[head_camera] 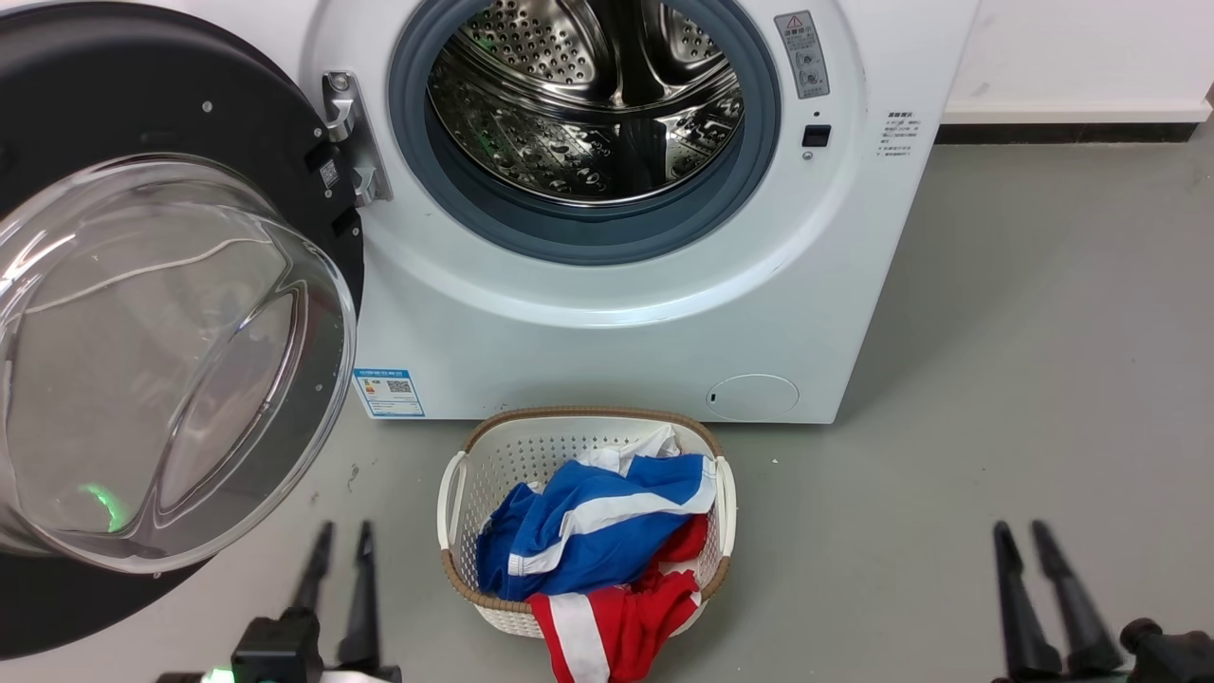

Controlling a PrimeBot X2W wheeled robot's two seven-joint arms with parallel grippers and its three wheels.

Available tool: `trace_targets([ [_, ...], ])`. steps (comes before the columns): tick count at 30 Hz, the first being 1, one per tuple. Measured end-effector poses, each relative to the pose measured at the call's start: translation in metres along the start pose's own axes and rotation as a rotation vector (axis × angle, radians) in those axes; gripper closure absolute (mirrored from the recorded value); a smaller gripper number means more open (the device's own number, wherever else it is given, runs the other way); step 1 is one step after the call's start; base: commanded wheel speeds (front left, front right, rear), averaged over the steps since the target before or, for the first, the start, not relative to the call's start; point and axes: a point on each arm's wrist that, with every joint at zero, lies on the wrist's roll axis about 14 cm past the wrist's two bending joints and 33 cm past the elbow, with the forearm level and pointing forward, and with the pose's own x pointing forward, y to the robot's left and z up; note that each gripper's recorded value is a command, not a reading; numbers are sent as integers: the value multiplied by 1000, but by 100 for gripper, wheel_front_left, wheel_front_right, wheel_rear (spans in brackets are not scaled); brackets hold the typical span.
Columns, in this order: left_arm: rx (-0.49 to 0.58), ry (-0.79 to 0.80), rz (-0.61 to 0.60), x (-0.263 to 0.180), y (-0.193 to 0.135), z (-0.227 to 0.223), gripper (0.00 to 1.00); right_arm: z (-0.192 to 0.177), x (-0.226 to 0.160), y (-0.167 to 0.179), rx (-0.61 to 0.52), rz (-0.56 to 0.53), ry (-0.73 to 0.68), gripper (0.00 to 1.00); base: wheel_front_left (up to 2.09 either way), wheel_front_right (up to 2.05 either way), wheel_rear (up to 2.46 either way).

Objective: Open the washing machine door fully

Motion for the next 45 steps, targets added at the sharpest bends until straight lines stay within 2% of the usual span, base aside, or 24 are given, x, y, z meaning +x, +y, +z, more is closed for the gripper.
trace_targets([
  [4, -24, 61, 8, -5, 1, -16, 100, -11, -4, -2, 22, -9, 39, 100, 0, 0, 0],
  [22, -385, 128, 81, 2, 11, -27, 100, -17, 7, -12, 361, -84, 56, 100, 0, 0, 0],
  [45, -761, 156, 115, 14, 14, -29, 100, -21, 20, -19, 697, -134, 67, 100, 0, 0, 0],
])
